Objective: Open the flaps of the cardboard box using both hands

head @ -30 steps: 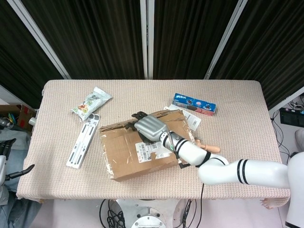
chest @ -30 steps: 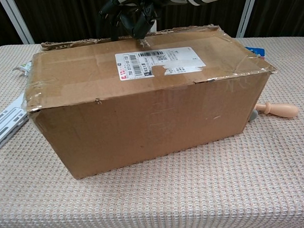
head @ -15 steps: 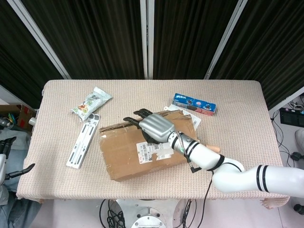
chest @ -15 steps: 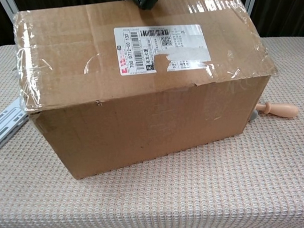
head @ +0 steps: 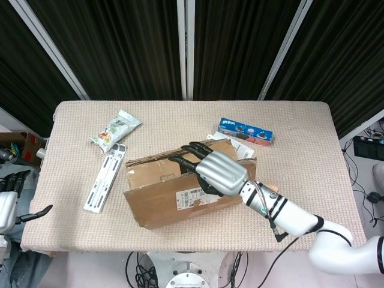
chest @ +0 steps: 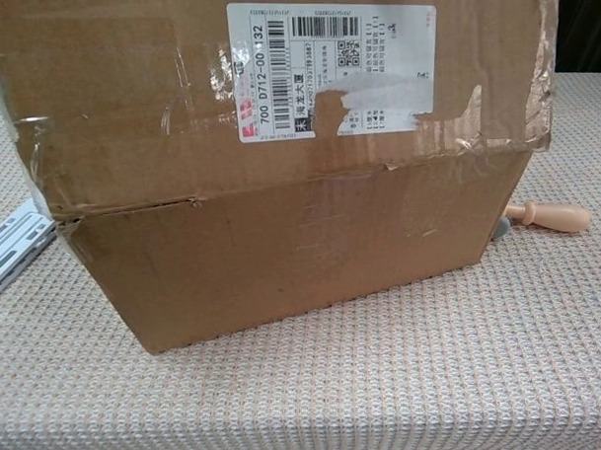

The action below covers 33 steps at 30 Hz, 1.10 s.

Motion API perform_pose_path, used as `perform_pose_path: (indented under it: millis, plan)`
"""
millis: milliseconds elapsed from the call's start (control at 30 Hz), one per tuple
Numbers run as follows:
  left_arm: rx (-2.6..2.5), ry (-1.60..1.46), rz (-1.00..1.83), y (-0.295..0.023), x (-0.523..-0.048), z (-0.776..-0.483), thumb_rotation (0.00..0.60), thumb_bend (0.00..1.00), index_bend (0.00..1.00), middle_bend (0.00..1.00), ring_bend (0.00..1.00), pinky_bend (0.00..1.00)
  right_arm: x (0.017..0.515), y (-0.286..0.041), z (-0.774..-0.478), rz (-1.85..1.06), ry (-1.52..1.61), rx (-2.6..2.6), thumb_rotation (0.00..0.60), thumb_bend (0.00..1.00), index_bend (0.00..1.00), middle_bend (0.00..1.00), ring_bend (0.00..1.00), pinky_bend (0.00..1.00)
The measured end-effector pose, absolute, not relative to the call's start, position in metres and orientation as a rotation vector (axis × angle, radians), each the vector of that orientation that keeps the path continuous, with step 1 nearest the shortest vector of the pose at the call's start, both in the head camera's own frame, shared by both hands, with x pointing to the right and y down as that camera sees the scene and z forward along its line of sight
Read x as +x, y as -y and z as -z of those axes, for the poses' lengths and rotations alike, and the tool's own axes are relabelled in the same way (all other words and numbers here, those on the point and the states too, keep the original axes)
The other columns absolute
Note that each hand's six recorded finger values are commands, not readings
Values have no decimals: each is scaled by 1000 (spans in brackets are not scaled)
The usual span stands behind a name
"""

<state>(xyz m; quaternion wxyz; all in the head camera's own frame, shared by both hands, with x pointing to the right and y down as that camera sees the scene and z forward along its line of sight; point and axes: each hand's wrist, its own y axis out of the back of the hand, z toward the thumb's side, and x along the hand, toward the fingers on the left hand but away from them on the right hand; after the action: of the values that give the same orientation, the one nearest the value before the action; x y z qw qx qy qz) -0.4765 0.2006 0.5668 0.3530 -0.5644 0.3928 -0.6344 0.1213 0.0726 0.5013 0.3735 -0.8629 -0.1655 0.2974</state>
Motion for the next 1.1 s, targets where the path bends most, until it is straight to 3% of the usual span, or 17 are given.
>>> perform_pose_path:
  millis: [500, 667, 767, 833, 1100]
  plan:
    - [-1488, -983, 1605, -193, -456, -562, 240, 0, 101, 124, 110, 213, 182, -132, -457, -625, 429, -2192, 600, 893, 0, 493, 39, 0]
    - [-1501, -982, 1605, -195, -453, -565, 240, 0, 101, 124, 111, 213, 200, -141, -453, -617, 435, -2225, 600, 892, 0, 343, 22, 0]
    - [-1504, -980, 1606, -196, -452, -566, 240, 0, 101, 123, 111, 213, 203, -135, -460, -630, 451, -2196, 600, 891, 0, 245, 0, 0]
    - [-1500, -983, 1608, -197, -453, -565, 241, 0, 101, 124, 111, 213, 201, -130, -468, -644, 470, -2185, 600, 891, 17, 238, 0, 0]
    - [-1491, -1007, 1624, -201, -463, -561, 242, 0, 101, 123, 110, 213, 176, -120, -520, -722, 339, -2112, 600, 891, 225, 202, 0, 0]
